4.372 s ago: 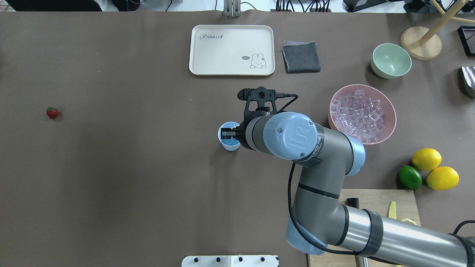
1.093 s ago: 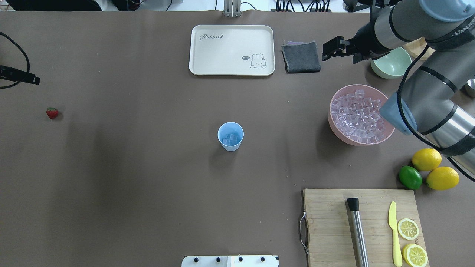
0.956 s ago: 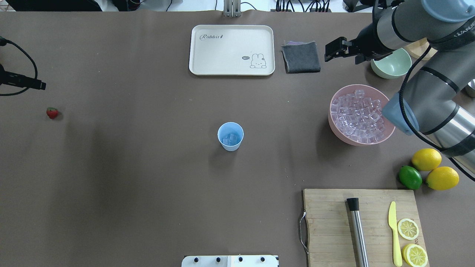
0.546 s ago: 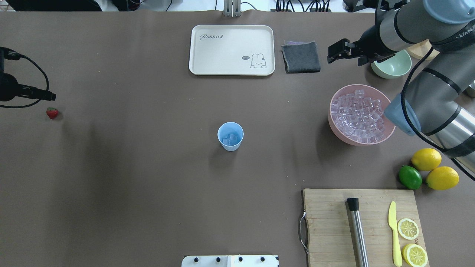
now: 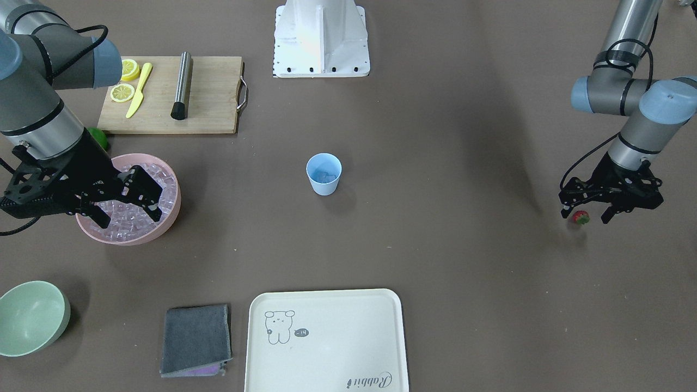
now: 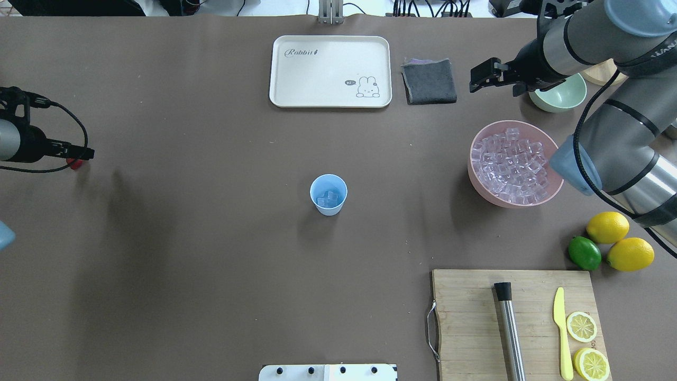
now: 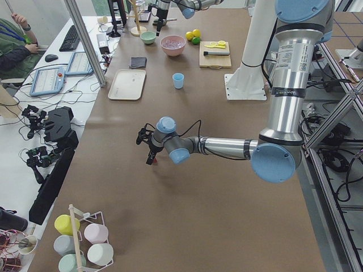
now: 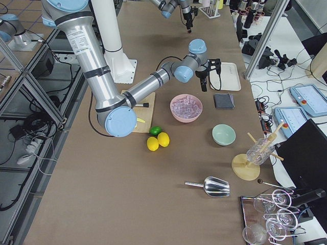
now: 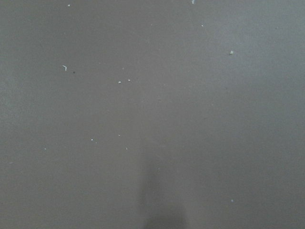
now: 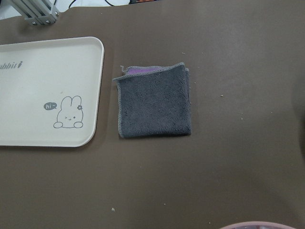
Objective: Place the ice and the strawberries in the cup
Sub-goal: 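Lower the left gripper onto the red strawberry and grasp it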
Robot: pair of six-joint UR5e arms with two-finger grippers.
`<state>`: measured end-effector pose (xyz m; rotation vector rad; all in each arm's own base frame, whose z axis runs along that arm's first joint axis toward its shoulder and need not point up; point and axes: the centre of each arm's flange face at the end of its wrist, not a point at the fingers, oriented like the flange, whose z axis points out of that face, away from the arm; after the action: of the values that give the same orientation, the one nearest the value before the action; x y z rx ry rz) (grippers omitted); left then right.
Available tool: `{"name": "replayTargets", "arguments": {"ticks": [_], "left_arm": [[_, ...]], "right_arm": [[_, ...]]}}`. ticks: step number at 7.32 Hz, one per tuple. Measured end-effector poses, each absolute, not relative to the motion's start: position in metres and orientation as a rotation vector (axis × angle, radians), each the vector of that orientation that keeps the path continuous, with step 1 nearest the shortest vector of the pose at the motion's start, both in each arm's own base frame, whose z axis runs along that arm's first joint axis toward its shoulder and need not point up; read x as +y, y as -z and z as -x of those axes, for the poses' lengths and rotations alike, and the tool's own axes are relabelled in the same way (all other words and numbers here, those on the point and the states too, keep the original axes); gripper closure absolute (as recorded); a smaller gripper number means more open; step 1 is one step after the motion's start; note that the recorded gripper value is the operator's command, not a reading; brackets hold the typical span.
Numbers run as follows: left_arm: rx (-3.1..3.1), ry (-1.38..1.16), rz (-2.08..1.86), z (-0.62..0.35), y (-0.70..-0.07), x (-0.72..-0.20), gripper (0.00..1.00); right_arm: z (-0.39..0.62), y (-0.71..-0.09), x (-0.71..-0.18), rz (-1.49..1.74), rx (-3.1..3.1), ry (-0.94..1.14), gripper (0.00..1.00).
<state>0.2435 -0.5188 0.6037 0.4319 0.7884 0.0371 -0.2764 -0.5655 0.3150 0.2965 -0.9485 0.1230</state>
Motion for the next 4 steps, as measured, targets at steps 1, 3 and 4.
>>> {"name": "replayTargets", "arguments": {"ticks": [1, 3, 4], "left_arm": [[0.785, -0.037, -0.428, -0.2435, -0.6066, -0.5184, 0.17], [0.782, -0.038, -0.424, -0.2424, -0.6104, -0.5163, 0.40], [0.781, -0.037, -0.422, -0.2422, -0.6114, -0.5156, 0.61]], "right_arm": [[0.2764, -0.3144, -0.5655, -0.297, -0.949, -0.124, 0.01], [0.2763, -0.3143, -0.5653, -0.296, -0.950, -0.125, 0.01], [0.2763, -0.3145, -0.5652, -0.295, -0.950, -0.126, 0.01]]}}
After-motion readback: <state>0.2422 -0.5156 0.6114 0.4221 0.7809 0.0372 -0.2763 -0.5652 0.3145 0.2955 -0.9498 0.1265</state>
